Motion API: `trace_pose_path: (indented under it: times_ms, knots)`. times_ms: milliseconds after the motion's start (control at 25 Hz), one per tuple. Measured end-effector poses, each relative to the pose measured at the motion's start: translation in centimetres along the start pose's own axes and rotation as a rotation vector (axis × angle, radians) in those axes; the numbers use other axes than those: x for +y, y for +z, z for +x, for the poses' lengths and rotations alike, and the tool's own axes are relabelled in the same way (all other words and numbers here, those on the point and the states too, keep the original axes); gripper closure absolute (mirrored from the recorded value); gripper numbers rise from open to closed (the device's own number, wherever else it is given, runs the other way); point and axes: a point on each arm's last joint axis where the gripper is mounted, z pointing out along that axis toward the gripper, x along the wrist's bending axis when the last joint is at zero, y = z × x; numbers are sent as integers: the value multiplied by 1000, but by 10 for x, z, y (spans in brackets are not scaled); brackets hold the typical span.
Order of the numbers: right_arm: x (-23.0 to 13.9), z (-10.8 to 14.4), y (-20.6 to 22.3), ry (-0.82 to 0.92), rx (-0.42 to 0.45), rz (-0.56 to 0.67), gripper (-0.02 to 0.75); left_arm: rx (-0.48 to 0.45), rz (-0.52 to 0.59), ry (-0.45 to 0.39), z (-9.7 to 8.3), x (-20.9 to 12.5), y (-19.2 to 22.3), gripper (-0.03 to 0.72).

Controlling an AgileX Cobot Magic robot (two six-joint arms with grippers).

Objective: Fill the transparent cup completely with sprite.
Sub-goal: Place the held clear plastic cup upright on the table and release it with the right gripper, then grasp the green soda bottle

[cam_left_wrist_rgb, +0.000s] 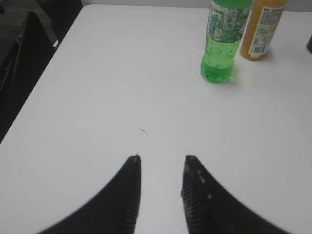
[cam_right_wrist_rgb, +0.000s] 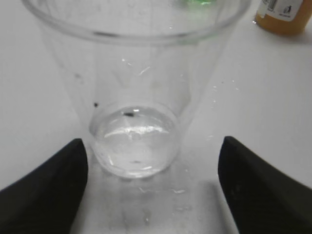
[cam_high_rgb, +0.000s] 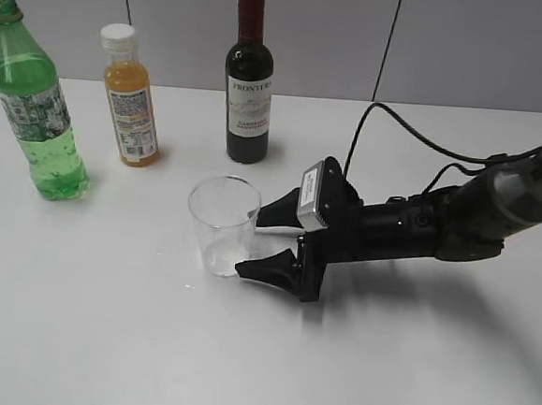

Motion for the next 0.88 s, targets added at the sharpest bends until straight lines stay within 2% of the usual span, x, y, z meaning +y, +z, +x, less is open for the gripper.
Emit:
trace_pose_path:
  times_ms: [240,360,480,560,680,880]
  knots:
    - [12,-12,-24,-83,-30,56,104,0,0,0,0,0,0,451]
    - [21,-23,-38,-111,-106,145,107,0,0,0,0,0,0,451]
    - [28,-37,-54,-121,-256,324,114,0,0,0,0,0,0,451]
    - [35,-48,-69,-124,-390,448,117,0,0,0,0,0,0,451]
    - [52,-59,-94,-87,-591,566,127,0,0,0,0,0,0,451]
    - [85,-72,-129,3,-853,638,146,0,0,0,0,0,0,451]
